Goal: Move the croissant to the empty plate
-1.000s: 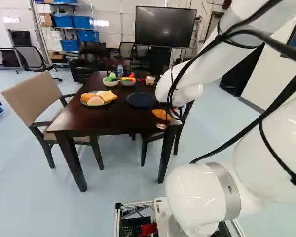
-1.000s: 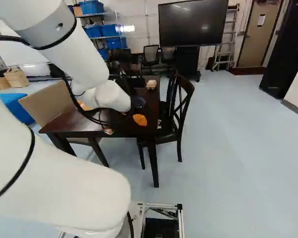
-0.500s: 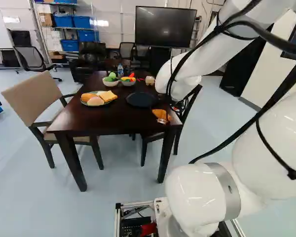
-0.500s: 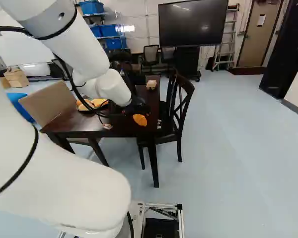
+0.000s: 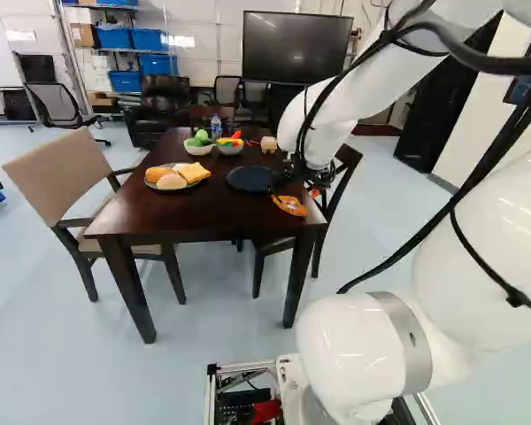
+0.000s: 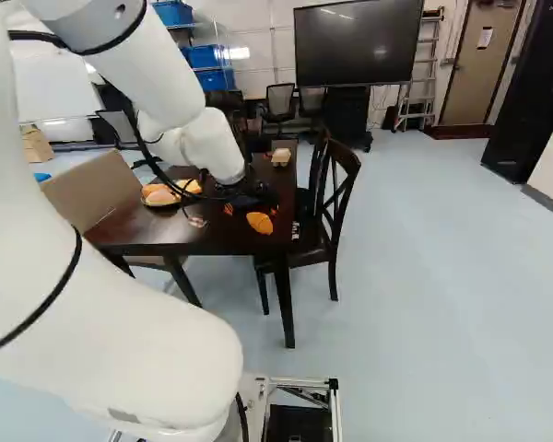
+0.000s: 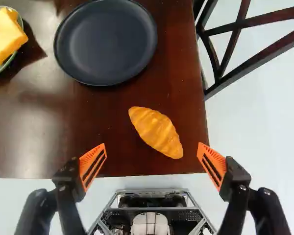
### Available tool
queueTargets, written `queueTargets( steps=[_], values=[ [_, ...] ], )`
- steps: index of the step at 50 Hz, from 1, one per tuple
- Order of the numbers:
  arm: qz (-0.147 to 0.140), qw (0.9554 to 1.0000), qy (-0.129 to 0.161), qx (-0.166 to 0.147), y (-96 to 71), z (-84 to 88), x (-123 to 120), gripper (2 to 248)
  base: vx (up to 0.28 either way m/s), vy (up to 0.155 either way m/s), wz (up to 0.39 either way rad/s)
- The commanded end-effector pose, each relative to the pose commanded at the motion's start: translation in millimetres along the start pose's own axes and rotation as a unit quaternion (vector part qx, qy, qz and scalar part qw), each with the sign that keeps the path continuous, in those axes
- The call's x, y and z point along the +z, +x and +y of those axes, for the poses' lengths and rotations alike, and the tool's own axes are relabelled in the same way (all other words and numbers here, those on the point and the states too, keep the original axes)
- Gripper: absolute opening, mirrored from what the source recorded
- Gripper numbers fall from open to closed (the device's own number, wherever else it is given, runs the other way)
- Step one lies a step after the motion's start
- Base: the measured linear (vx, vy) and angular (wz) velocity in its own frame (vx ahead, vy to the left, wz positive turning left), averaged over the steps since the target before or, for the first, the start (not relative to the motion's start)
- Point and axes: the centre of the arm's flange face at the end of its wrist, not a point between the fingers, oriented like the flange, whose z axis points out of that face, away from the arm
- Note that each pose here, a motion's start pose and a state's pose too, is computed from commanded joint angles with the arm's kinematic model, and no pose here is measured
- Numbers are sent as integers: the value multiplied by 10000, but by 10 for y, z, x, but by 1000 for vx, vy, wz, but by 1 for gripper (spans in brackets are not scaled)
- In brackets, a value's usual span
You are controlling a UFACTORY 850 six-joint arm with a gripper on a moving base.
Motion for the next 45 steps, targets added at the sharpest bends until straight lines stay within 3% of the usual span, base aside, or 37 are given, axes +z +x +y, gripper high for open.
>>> queueTargets(
  steps=[36,45],
  values=[
    [-934,9956,4,-9,426,-8,-112,247,0,0,0],
    [-1020,9943,34,-300,490,-9,-74,247,0,0,0]
  ],
)
